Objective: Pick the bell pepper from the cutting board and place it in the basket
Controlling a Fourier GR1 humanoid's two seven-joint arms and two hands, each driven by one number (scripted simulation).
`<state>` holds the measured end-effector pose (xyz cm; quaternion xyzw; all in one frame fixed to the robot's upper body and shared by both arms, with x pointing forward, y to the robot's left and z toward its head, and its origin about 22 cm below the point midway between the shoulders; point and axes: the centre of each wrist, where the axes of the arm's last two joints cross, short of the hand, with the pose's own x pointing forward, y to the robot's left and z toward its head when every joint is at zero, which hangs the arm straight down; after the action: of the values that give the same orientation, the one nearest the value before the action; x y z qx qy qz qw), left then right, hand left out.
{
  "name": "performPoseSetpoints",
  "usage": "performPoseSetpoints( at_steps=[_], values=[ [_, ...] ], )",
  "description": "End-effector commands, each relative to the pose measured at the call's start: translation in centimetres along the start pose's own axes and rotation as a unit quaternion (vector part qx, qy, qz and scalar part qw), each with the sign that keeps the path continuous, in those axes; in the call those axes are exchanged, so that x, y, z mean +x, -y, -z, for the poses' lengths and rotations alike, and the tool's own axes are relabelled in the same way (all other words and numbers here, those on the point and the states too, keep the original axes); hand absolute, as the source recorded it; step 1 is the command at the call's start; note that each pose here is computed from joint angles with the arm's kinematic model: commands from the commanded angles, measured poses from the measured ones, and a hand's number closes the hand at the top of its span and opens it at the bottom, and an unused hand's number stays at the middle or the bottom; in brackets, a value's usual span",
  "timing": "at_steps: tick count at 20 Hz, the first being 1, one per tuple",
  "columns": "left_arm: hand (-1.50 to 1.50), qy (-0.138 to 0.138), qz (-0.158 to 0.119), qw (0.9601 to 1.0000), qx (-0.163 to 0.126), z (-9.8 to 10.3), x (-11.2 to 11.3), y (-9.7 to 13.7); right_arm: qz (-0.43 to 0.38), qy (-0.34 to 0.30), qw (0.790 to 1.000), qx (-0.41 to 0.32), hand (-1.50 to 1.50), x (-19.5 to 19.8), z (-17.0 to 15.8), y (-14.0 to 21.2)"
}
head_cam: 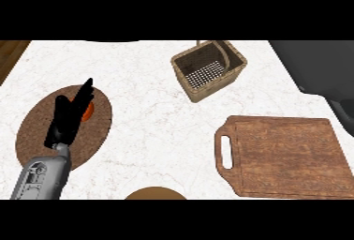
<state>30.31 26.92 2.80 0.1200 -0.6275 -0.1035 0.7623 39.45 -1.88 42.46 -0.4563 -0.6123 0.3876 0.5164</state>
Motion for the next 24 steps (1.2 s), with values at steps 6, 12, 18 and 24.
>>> performPoseSetpoints(
  at_steps=[6,12,18,24],
  values=[
    [0.0,-0.002,0.008,1.0,0.004,-0.8,0.2,-1.4,0.021,0.036,0.999,0.033,1.5,-6.4,3.1,-5.6],
    [0.0,-0.001,-0.001,1.0,-0.005,0.3,0.7,-0.9,-0.012,0.032,0.998,0.061,1.5,-7.4,4.0,-6.6],
    [0.0,0.008,-0.003,0.9999,-0.009,-0.4,0.2,0.3,0.098,-0.026,0.99,0.097,1.5,-10.8,5.2,-9.6],
    [0.0,0.006,-0.007,0.9999,-0.01,0.5,0.3,0.9,0.153,-0.012,0.985,0.082,-1.5,-12.1,5.4,-11.6]
  ],
)
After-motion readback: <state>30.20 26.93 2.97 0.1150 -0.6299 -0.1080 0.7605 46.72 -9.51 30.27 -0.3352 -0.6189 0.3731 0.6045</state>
